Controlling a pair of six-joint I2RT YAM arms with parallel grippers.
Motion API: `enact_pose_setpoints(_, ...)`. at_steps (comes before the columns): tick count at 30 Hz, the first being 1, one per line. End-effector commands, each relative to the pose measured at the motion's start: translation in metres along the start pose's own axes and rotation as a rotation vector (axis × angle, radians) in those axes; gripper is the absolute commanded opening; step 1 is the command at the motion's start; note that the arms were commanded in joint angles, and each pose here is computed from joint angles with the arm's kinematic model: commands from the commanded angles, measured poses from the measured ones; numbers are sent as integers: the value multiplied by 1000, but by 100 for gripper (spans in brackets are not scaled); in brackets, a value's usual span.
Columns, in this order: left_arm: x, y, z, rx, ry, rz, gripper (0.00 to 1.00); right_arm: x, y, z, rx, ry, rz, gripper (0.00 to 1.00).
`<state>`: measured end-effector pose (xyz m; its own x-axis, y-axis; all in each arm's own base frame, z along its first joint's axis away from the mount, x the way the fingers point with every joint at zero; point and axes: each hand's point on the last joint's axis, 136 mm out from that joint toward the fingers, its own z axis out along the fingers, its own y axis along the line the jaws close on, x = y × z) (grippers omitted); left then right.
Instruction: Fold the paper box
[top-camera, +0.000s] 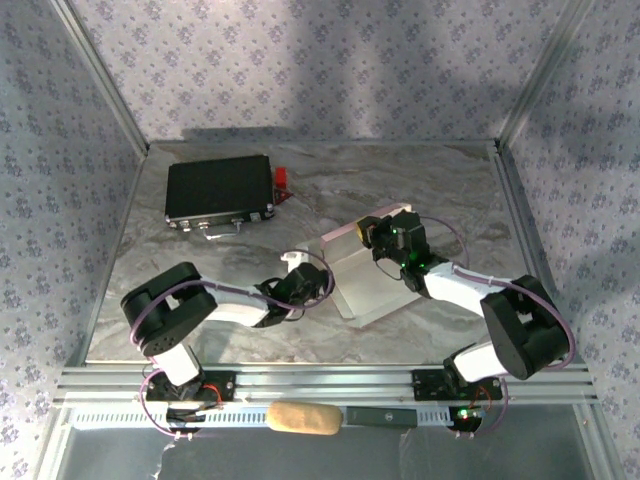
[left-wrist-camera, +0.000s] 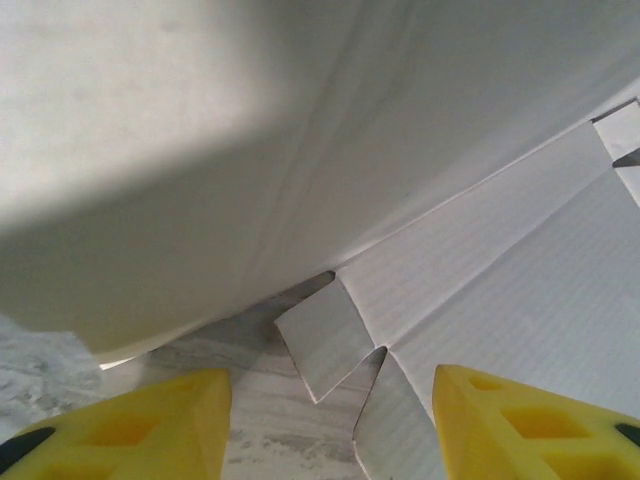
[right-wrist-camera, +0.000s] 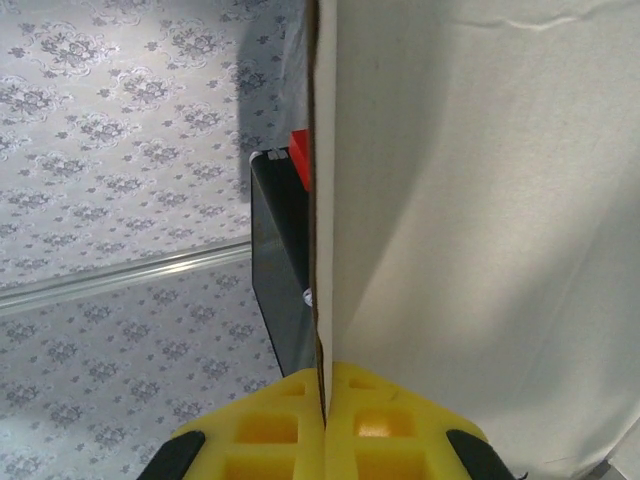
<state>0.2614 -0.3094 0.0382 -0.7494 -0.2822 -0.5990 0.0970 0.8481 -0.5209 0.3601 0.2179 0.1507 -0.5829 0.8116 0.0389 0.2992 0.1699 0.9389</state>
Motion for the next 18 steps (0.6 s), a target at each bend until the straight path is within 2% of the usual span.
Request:
enact_pose_setpoints(1, -8, -24, 6, 101, -21, -56, 54, 3, -12, 2, 58, 5, 23, 0)
enact_pose_setpoints(5, -11, -34, 3, 119, -18, -83, 53, 1, -10, 2, 54, -4, 29, 0)
enact_pose_setpoints(10, -4, -34, 7, 58, 37, -103, 51, 1, -9, 2, 51, -5, 39, 0)
enact_pose_setpoints(18, -14, -37, -1, 54, 4, -54, 50, 4, -9, 2, 43, -4, 41, 0)
